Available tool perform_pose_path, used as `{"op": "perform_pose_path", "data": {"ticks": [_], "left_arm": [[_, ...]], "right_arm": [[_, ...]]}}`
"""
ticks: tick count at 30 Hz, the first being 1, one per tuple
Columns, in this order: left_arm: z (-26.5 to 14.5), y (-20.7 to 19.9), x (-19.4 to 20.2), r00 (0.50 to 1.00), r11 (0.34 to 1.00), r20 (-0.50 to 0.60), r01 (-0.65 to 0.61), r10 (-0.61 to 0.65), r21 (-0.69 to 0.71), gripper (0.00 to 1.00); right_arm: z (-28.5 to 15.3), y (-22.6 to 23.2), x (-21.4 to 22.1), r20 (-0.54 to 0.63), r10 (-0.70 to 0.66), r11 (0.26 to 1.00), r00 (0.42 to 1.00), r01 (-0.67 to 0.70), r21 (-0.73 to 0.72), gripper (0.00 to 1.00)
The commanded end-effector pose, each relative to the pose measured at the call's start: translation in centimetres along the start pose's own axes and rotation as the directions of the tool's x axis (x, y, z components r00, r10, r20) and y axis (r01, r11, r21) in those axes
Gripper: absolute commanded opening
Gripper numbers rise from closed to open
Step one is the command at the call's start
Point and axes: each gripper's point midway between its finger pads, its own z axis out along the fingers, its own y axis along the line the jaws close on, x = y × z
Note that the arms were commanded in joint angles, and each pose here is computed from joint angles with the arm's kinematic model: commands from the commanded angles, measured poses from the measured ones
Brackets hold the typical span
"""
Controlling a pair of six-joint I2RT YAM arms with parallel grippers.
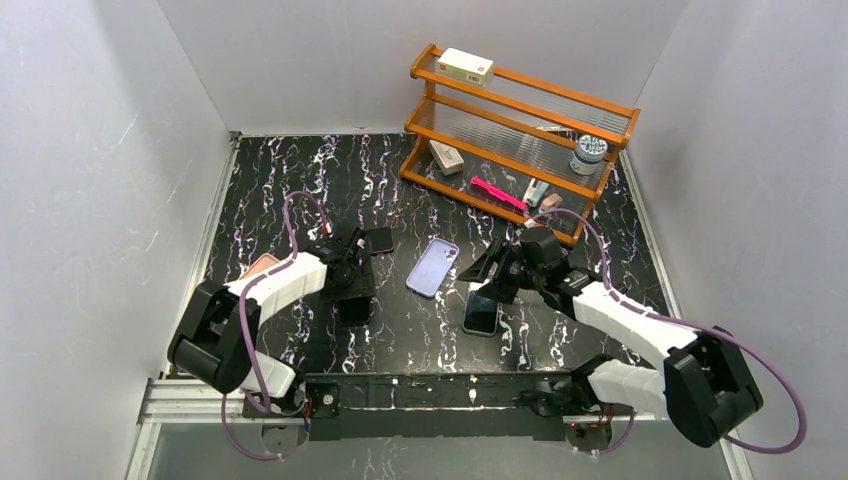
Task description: Put the phone into the phone case
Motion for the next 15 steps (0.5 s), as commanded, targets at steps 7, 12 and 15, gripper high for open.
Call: {"op": "perform_pose_path", "data": {"ticks": [7, 12, 15], "left_arm": [[-0.1, -0.9, 2.6, 0.997, 0.995, -0.072, 0.042, -0.035, 0.091, 0.4], [-0.3, -2.0, 2.9, 0.995, 0.987, -0.091, 0.055, -0.042, 0.152, 0.39], [-0.2, -2.3, 3.1, 0.994, 0.984, -0.1, 0.058, -0.041, 0.167, 0.38]], "right_arm": [[3.8, 2.9, -2.3, 0.053, 0.053, 0.999, 0.997, -0.053, 0.002, 0.66], [6.3, 2.8, -2.5, 0.031, 0.07, 0.997, 0.997, -0.07, 0.017, 0.57], [7.7, 2.5, -2.4, 0.014, 0.075, 0.997, 0.997, -0.075, 0.034, 0.54]]}}
